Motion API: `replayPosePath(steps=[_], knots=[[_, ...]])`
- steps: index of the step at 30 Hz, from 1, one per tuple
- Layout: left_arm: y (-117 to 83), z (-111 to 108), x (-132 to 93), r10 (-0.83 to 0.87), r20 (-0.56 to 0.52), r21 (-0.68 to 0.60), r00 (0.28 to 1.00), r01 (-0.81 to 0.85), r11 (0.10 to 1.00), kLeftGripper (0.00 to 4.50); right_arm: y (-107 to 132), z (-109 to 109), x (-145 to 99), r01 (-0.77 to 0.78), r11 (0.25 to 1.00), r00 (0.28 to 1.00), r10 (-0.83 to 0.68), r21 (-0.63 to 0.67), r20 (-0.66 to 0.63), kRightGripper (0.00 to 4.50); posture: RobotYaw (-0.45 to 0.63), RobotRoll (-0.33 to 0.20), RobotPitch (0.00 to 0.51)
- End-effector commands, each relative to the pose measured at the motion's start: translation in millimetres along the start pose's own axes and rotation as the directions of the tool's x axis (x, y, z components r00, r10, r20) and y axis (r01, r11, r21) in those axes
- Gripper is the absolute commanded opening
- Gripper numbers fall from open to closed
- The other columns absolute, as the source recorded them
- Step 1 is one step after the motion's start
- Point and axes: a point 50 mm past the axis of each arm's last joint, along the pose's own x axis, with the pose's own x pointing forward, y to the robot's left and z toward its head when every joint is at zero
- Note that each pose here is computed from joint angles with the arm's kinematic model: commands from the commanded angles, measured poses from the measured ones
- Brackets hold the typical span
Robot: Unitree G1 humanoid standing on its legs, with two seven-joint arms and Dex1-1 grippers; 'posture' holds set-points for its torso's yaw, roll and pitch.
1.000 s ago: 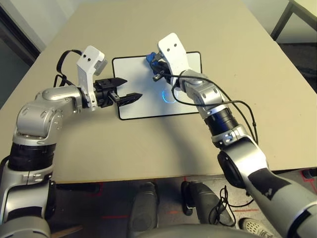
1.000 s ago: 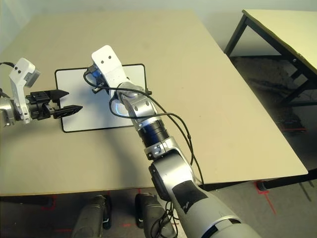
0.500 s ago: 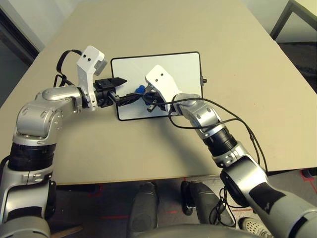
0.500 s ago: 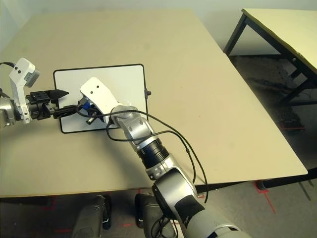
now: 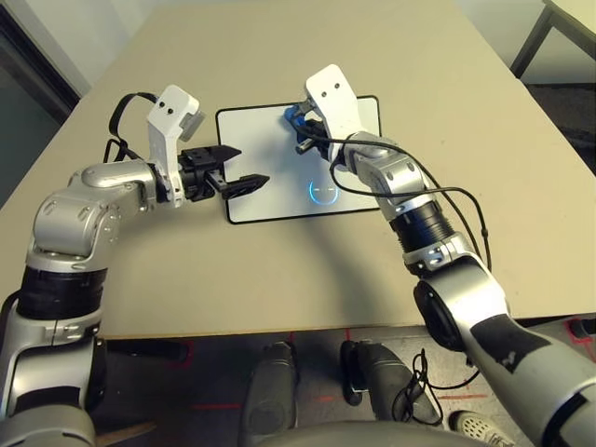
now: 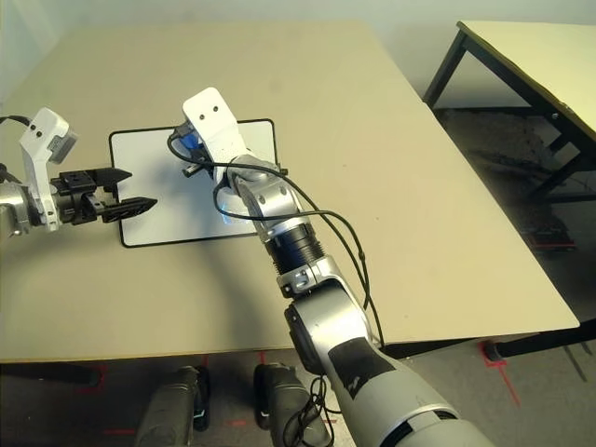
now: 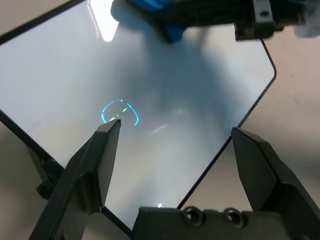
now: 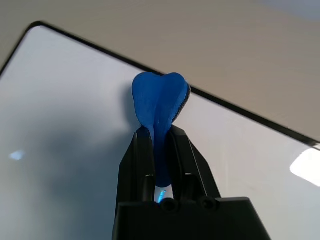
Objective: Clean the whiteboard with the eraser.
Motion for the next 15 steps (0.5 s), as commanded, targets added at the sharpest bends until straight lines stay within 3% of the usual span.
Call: replayPosePath(steps=[1, 15], knots=[[-2.1, -2.8, 2.5, -0.018, -0.021, -0.003, 1.000, 0.018, 1.000, 4.50, -20.8, -31.0, -6.0, 0.107, 0.994, 0.985, -0.103, 0.016, -0.136, 0.29, 0.12, 0.000, 0.170], [-1.7, -2.5, 6.1, -0.029, -0.020, -0.005, 0.999, 0.029, 1.000, 4.50, -46.7, -47.5, -25.3, 0.207, 0.978, 0.954, -0.202, -0.001, -0.222, 0.29, 0.10, 0.000, 0.173]])
